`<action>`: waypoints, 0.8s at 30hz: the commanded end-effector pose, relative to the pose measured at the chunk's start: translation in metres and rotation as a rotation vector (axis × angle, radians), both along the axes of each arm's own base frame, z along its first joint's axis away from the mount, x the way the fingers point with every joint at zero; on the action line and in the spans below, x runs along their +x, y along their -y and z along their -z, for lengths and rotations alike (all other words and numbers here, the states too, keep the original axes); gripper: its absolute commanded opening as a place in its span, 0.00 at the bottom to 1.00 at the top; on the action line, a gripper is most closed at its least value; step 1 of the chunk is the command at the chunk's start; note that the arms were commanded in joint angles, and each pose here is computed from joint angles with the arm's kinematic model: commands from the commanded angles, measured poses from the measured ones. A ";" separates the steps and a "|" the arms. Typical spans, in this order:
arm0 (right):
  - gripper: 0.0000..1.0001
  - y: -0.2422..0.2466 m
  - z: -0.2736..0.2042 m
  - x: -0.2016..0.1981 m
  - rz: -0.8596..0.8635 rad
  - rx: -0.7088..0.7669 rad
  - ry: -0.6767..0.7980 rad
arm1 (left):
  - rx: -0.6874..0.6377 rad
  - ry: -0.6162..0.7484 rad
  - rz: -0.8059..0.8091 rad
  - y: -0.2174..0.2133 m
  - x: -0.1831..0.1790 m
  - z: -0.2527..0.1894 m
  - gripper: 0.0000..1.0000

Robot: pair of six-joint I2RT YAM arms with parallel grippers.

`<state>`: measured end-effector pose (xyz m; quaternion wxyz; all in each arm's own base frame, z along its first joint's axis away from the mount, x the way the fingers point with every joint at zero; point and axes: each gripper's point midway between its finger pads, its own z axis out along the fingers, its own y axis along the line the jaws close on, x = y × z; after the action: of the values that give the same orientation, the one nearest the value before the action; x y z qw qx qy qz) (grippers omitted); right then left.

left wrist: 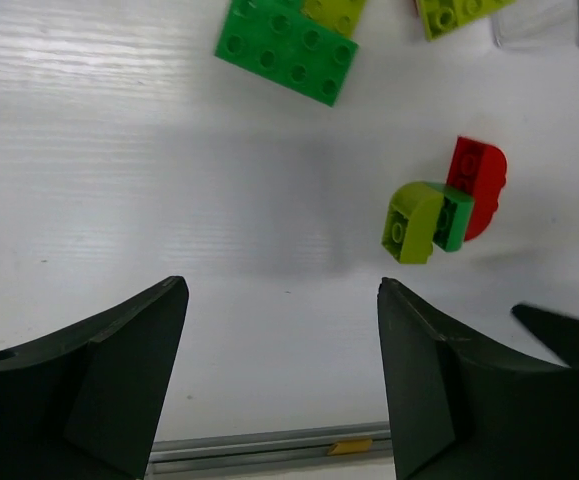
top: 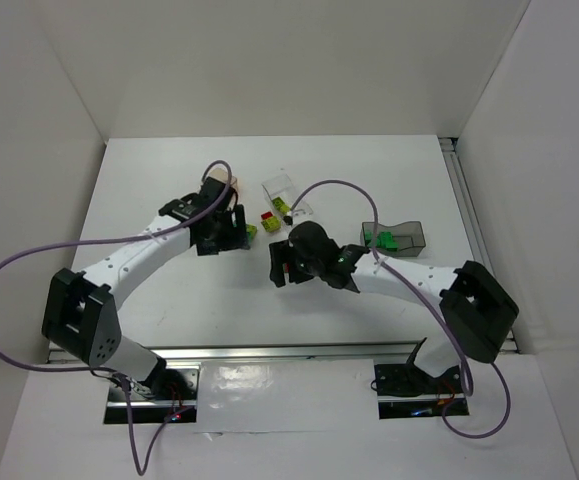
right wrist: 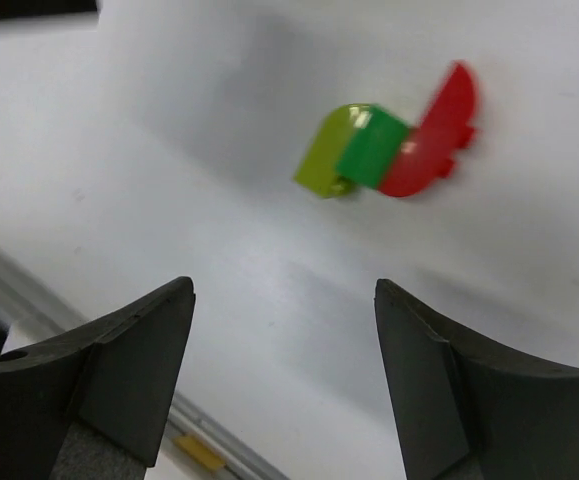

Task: Sort the legos into containers by color

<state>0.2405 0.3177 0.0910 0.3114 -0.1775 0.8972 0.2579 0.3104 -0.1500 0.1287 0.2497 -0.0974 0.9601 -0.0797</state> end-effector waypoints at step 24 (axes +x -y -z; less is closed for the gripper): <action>0.83 0.189 -0.024 0.053 0.778 -0.029 -0.010 | 0.097 0.001 0.195 0.109 -0.014 0.093 0.68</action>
<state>0.3005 0.1283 0.1162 0.3886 0.1800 0.8981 0.1004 0.2749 -0.2466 0.0243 0.2080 0.0232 0.9766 -0.0488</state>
